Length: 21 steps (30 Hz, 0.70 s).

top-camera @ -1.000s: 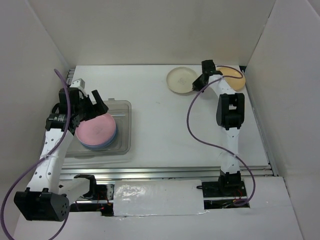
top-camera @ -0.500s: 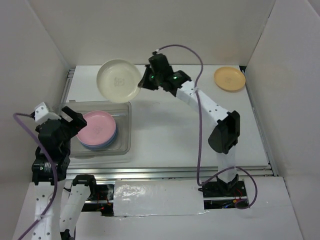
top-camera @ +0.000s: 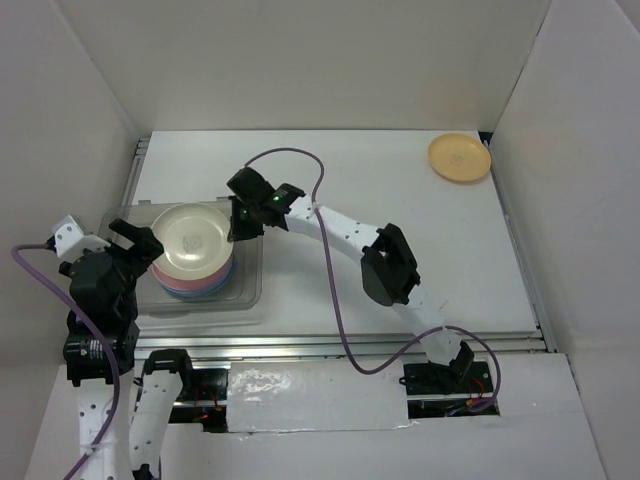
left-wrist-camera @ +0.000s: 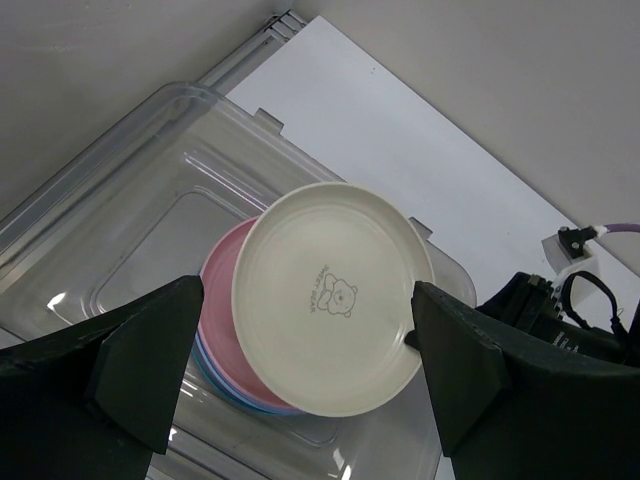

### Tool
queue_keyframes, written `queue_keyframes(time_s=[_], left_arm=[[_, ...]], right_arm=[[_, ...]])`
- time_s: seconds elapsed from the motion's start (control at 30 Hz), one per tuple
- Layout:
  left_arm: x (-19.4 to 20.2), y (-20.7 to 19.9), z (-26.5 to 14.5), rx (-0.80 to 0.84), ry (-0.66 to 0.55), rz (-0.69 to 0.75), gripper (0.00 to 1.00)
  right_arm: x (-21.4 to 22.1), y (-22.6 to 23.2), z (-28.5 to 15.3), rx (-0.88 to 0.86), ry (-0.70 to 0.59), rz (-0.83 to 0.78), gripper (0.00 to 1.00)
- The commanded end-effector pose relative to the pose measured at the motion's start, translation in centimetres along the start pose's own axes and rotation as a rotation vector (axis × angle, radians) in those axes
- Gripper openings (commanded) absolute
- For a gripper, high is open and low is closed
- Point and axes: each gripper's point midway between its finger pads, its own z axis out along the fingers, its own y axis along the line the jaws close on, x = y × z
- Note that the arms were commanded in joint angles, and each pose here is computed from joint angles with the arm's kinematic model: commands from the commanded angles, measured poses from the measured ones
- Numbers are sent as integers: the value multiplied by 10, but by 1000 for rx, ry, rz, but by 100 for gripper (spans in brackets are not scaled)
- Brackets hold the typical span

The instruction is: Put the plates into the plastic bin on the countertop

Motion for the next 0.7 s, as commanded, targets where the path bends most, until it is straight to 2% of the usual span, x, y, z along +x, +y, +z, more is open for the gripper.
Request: queue_keyframes(time_s=[0.0, 0.03, 0.07, 0.1, 0.17, 0.27, 0.37, 0.4, 0.43, 0.47, 0.5, 0.53, 0.57, 0.6, 0.67], left_arm=[[-10, -8, 2, 37, -40, -18, 99], [-10, -7, 3, 31, -40, -18, 99], [-10, -6, 3, 26, -37, -19, 99], [-9, -5, 4, 18, -35, -19, 99], [-8, -6, 6, 17, -21, -11, 99], [-5, -8, 9, 30, -9, -4, 99], [-5, -6, 8, 23, -10, -3, 99], [-5, -6, 8, 20, -13, -4, 99], [-6, -6, 7, 22, -14, -5, 99], [-6, -6, 7, 19, -16, -3, 99], [-6, -5, 6, 15, -18, -2, 99], [-5, -5, 7, 18, -14, 1, 99], [-4, -7, 7, 24, -10, 3, 99], [-2, -10, 8, 45, -1, 12, 99], [1, -17, 12, 74, 16, 24, 99]], right_arm=[[-32, 43, -20, -137, -76, 22, 3], [-28, 45, -19, -145, -64, 19, 7], [-28, 46, -21, -144, -67, 21, 18], [-25, 44, -20, -139, -68, 20, 55], [-21, 50, -25, -153, -72, 11, 100], [-29, 73, -58, -244, -111, -6, 100], [-45, 74, -85, -274, -150, -7, 100], [-59, 80, -119, -292, -201, -12, 100], [-63, 59, -123, -233, -234, 5, 100], [-89, 54, -171, -246, -336, 20, 100], [-90, 23, -174, -172, -356, 57, 100], [-107, -7, -188, -83, -439, 105, 100], [-121, -22, -229, -69, -521, 144, 100], [-130, -83, -233, 50, -551, 221, 100], [-147, -142, -269, 159, -655, 320, 100]])
